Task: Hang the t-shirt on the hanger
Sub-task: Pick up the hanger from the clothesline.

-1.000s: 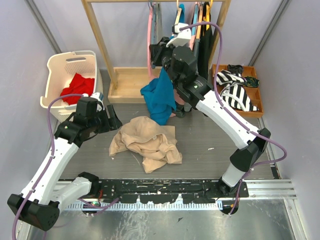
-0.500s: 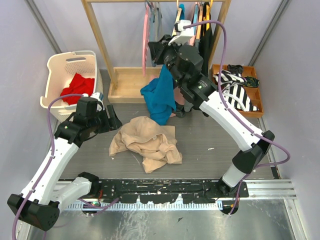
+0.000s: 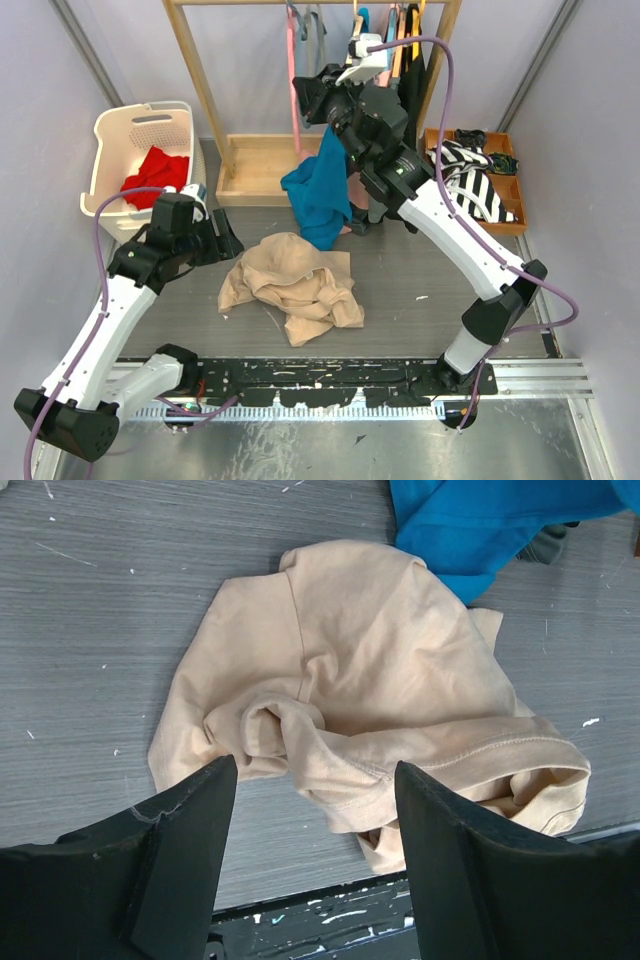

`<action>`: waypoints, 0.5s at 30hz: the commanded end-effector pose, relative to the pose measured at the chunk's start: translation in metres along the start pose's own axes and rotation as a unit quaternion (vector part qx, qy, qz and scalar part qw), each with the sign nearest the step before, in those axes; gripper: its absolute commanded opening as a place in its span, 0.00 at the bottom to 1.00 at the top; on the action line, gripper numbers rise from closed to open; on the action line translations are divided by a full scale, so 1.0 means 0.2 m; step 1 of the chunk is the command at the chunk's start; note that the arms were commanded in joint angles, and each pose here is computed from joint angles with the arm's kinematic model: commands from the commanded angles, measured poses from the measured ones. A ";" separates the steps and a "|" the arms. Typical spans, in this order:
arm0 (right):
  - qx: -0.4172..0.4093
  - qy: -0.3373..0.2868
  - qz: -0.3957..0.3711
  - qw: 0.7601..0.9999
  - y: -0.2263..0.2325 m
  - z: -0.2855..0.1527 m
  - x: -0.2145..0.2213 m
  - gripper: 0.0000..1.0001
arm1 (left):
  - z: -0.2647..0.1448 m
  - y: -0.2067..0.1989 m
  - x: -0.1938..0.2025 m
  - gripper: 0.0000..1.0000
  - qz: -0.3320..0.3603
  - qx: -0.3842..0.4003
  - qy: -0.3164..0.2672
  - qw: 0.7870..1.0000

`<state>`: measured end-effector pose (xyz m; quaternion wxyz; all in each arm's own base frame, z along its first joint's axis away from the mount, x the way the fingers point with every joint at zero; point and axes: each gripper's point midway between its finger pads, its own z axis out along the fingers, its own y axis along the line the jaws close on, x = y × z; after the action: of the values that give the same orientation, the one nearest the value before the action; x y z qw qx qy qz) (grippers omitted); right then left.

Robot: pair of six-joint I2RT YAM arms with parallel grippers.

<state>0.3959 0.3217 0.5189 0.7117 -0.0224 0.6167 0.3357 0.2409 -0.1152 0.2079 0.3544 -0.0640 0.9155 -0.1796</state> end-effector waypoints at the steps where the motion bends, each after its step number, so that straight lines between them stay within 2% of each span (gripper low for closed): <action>1: -0.046 -0.026 0.006 0.999 0.10 0.03 -0.10 0.01 | -0.05 -0.04 -0.08 0.71 0.002 0.011 -0.024 1.000; 15: -0.097 0.018 0.019 0.995 0.20 0.14 0.05 0.01 | -0.05 -0.04 -0.09 0.71 0.003 0.010 -0.024 1.000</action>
<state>0.4117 0.3665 0.4916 0.6748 -0.0738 0.6348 0.3691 0.2425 -0.1157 0.2165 0.3622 -0.0634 0.9118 -0.1828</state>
